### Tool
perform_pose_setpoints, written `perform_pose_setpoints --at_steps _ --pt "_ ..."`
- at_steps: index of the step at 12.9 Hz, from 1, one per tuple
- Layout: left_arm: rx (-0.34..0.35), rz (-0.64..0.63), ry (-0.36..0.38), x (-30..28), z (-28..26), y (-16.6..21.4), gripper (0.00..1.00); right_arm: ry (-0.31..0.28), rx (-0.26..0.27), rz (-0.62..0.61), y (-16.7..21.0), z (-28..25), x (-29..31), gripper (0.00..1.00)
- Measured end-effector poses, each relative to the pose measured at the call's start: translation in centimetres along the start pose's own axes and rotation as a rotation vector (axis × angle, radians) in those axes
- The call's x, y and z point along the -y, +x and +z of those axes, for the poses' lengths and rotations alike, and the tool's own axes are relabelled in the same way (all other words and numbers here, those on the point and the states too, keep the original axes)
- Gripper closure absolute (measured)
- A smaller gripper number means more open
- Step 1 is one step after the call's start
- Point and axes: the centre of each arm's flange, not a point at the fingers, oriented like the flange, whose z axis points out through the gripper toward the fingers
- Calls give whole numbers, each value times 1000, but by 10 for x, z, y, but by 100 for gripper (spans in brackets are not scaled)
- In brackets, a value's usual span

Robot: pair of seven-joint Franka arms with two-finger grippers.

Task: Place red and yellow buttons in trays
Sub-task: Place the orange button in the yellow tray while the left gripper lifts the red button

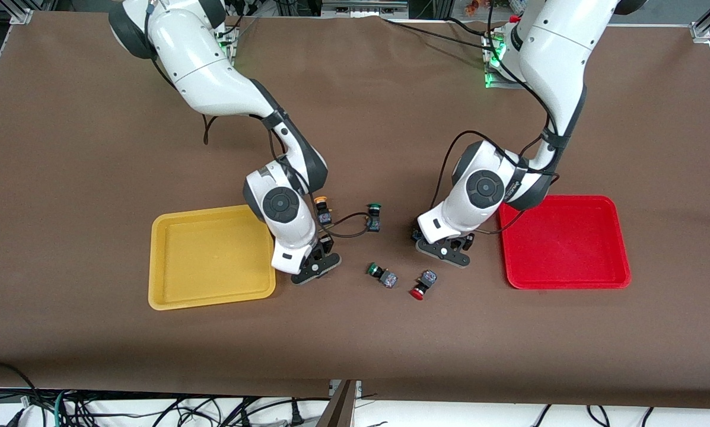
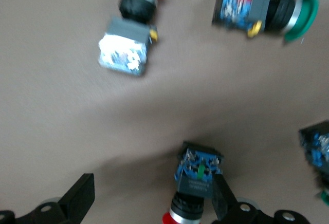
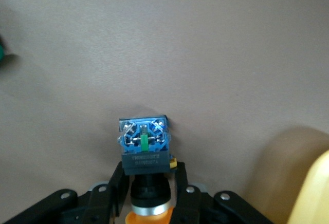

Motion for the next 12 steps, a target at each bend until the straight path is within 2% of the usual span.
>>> perform_pose_setpoints --at_steps 2,5,7,11,12 --pt "14 13 0 -9 7 -5 0 -3 61 10 0 -12 -8 59" --pt "27 23 0 -15 16 -8 0 -13 156 -40 1 -81 -44 59" --pt "30 29 0 -20 19 -9 0 -7 179 -86 -8 -108 -100 59" --pt "18 9 -1 -24 24 -9 0 3 188 -124 -53 -59 -202 59" --pt "11 4 -2 -26 25 -8 9 5 196 -117 -69 -38 -212 59"
